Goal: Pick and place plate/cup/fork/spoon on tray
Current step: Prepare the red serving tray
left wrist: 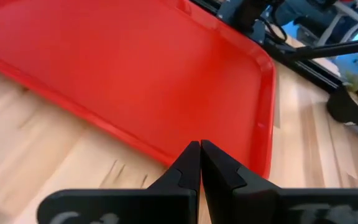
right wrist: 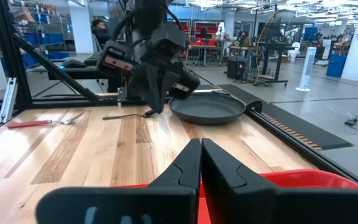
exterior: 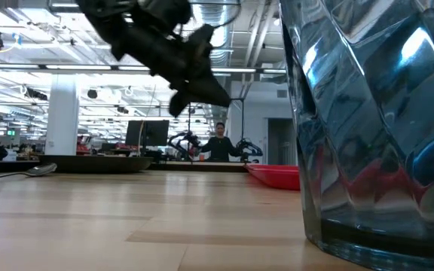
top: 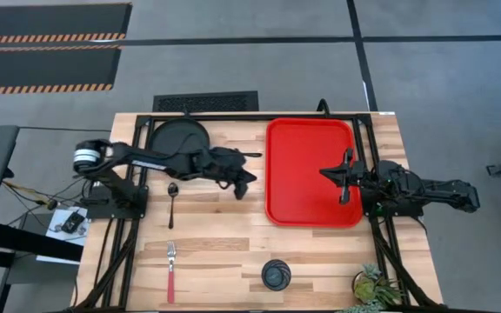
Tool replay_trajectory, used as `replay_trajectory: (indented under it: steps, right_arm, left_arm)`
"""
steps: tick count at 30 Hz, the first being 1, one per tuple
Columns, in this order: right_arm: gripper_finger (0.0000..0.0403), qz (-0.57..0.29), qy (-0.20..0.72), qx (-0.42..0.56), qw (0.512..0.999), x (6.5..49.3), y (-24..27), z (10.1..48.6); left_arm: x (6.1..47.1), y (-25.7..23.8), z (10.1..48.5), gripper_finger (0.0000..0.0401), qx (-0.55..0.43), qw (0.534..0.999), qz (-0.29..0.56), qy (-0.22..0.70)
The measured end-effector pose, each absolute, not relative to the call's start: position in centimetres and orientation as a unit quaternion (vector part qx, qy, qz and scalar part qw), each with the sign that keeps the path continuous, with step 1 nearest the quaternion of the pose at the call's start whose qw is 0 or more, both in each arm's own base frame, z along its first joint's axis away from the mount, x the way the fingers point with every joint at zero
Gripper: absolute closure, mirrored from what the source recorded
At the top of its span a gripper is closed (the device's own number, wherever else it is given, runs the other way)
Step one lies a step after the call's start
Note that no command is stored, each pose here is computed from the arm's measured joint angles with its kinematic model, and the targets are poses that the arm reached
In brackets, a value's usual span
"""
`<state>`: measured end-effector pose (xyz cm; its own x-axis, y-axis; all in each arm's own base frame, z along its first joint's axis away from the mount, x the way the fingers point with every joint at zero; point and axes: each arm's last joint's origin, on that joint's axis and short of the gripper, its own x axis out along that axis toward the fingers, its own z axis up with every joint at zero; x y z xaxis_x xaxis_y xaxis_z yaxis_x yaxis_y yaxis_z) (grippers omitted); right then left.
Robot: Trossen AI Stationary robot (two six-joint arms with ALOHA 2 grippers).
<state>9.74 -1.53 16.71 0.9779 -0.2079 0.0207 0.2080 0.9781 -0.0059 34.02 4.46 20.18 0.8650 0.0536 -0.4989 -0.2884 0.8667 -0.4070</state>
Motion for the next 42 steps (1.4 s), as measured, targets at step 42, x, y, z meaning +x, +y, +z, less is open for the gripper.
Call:
replay_trajectory:
  steps: [42]
  right_arm:
    - [0.0365,-0.105,-0.008,-0.004,0.994,9.8,-1.5,16.7]
  left_arm:
    - [40.3,5.7,15.7,0.0297,-0.288,0.868,0.314,0.255]
